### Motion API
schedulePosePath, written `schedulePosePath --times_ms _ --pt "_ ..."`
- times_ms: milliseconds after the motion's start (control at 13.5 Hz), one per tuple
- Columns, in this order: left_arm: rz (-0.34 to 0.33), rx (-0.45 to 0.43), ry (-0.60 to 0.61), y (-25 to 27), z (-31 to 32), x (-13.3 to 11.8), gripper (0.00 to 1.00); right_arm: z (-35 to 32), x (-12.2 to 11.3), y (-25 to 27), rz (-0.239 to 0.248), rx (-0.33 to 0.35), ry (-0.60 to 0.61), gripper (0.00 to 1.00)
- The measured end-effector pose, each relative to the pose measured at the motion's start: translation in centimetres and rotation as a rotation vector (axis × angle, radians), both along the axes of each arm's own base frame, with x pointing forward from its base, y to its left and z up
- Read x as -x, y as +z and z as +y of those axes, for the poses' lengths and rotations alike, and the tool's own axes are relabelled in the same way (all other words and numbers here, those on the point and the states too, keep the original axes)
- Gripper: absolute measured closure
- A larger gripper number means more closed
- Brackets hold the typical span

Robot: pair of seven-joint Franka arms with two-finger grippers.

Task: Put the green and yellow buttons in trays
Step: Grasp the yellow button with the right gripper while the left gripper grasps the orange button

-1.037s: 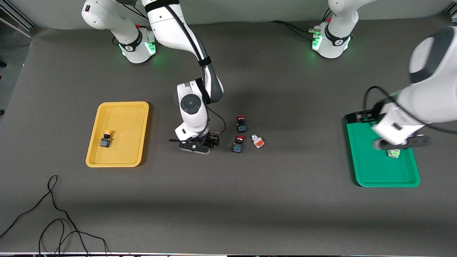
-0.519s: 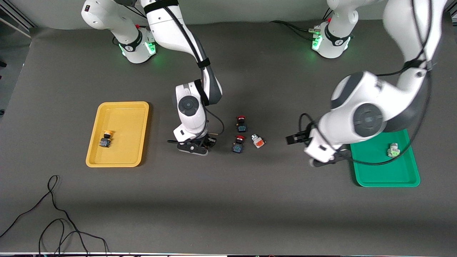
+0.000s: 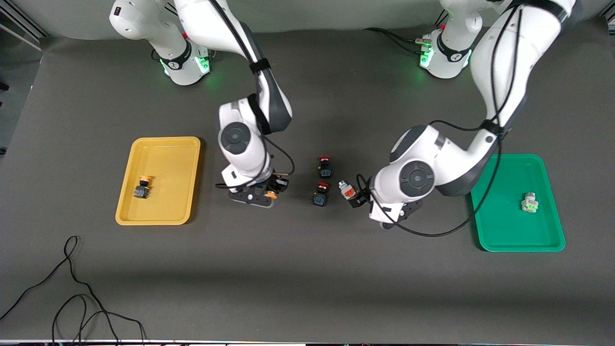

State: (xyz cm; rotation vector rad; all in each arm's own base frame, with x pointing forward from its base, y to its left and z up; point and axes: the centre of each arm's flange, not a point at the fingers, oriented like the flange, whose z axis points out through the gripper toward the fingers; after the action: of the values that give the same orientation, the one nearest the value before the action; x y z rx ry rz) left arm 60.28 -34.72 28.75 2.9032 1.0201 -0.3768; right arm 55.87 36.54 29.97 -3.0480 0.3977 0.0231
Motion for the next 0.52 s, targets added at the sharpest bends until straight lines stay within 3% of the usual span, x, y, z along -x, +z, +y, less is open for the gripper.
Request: schedulePosePath --times_ms 222,519 --pt "-0.007 -0.042 0.098 -3.1 -3.0 1.3 0.0 -3.5 -0.9 4.5 0.037 0.023 0.057 0.67" --pt "-0.016 -0.029 0.111 -7.3 -4.1 2.0 0.0 -13.3 -3.0 6.9 0.063 0.069 0.215 0.67"
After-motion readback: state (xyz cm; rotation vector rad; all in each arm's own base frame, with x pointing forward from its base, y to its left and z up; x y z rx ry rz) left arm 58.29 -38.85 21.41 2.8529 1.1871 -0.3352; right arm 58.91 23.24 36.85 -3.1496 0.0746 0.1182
